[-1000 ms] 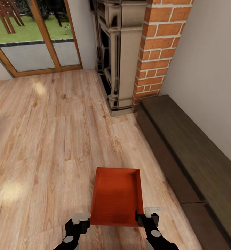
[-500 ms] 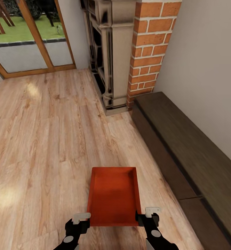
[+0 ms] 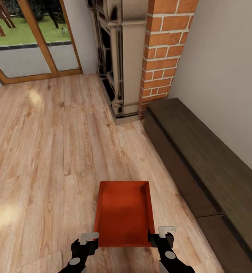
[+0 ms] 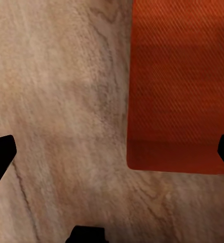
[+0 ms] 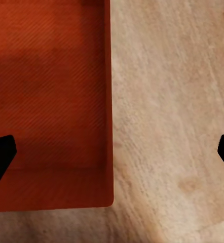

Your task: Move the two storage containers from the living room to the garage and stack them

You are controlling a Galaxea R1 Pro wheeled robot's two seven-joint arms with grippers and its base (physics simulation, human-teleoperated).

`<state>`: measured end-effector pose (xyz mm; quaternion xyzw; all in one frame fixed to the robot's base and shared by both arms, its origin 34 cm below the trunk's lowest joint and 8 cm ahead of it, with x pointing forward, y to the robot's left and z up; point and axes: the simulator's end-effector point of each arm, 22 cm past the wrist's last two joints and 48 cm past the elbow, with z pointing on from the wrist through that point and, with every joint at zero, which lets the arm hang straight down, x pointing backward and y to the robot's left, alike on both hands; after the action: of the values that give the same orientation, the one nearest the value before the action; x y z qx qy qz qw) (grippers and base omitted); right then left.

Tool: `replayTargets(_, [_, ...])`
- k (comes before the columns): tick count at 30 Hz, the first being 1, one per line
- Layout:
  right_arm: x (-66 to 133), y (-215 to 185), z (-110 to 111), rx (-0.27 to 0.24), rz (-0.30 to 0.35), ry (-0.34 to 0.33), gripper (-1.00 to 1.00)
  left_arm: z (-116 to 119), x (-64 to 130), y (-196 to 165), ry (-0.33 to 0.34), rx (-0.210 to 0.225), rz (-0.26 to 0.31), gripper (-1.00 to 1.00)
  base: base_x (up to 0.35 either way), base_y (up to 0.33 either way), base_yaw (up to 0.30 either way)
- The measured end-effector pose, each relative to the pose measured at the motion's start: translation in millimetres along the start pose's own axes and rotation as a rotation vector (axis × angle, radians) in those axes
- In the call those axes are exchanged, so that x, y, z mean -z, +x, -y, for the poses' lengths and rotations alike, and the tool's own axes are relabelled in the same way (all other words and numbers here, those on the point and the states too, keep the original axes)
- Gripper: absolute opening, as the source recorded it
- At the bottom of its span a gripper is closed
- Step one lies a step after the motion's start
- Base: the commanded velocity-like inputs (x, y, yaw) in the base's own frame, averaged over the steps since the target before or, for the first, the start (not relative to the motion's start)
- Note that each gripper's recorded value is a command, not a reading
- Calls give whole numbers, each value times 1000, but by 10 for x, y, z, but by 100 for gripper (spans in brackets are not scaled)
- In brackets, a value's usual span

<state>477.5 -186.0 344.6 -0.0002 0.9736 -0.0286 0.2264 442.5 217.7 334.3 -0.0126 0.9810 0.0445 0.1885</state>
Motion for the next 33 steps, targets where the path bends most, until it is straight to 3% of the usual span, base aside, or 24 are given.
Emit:
replayTargets(23, [-377, 246, -24, 1, 1, -1, 100, 40, -392, 202, 1, -1, 8, 100, 0, 0, 0])
replayTargets(33, [-377, 247, -30, 1, 1, -4, 100, 46, -393, 183, 2, 0, 16, 100, 0, 0, 0])
